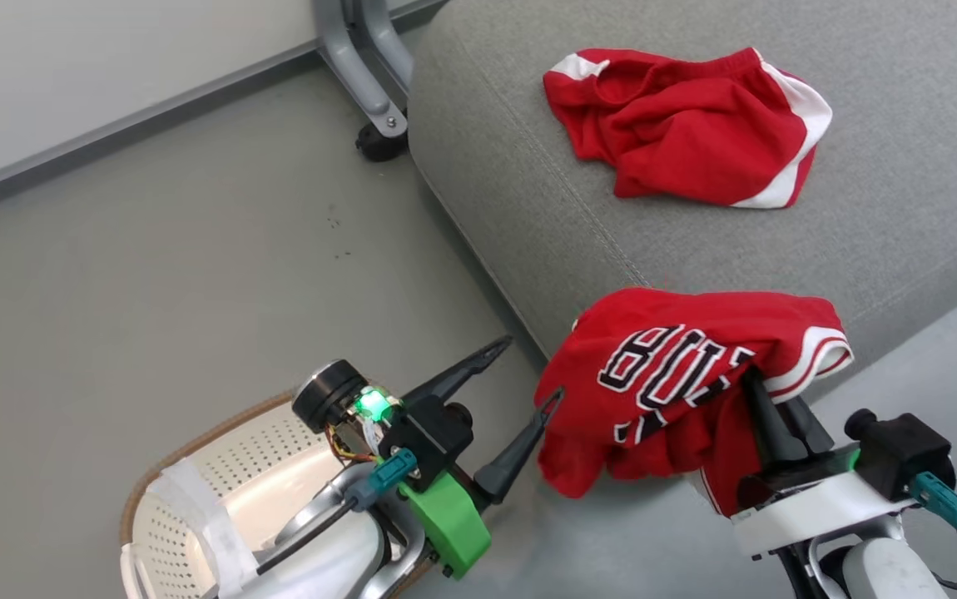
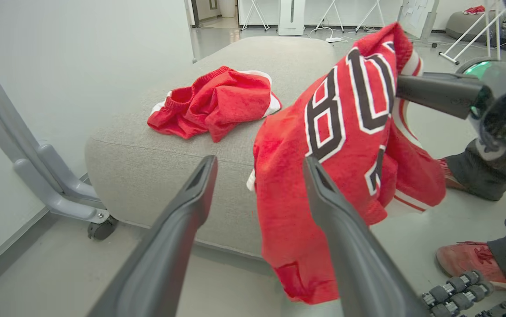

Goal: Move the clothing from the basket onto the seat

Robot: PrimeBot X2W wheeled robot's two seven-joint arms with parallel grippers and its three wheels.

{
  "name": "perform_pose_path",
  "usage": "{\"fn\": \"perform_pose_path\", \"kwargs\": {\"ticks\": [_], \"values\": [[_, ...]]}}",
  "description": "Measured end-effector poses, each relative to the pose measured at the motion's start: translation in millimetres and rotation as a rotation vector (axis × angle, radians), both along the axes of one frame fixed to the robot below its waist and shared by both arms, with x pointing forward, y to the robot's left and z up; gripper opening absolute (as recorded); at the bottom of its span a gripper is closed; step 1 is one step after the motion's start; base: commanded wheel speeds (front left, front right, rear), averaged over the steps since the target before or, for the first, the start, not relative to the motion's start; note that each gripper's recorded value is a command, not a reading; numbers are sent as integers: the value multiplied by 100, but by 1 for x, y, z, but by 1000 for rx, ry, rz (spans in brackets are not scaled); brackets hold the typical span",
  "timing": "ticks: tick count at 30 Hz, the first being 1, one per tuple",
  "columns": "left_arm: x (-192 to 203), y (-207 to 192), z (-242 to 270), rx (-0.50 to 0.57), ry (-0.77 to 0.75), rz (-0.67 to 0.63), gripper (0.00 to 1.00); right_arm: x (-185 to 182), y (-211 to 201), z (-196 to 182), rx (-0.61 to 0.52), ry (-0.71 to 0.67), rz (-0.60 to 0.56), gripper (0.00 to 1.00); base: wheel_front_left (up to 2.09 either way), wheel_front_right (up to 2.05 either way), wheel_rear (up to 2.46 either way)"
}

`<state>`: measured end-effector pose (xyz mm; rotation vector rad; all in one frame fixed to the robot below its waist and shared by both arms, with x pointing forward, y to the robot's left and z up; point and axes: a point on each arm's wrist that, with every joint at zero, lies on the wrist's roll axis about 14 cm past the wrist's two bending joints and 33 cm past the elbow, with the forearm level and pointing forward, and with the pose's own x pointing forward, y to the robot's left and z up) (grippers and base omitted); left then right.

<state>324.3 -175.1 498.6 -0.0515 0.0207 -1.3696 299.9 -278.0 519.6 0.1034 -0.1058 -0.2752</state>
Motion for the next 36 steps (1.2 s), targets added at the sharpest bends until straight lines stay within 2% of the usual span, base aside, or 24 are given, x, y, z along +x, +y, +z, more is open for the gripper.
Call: {"fn": "perform_pose_path", "kwargs": {"ticks": [4, 10, 17, 21, 25, 31, 36], "values": [[-9, -7, -18, 14, 57, -82, 100, -12, -16, -6, -2, 33, -79, 0, 0, 0, 0], [-11, -11, -40, 24, 118, -139, 100, -19, -27, -15, -13, 82, -140, 0, 0, 0, 0], [0, -13, -58, 24, 133, -154, 100, -5, -38, -13, 27, 60, -170, 0, 1, 1, 1], [12, -11, -70, 26, 129, -134, 100, 28, -52, 19, 2, -52, -166, 0, 0, 0, 0], [25, -7, -84, 35, 133, -94, 100, 73, -59, 63, -61, -189, -113, 0, 0, 0, 0], [37, -1, -100, 46, 138, -73, 100, 129, -88, 144, -291, -334, -53, 0, 0, 0, 0], [53, 11, -114, 65, 144, -28, 100, 165, -122, 188, -395, -403, -95, 0, 0, 0, 0]]}}
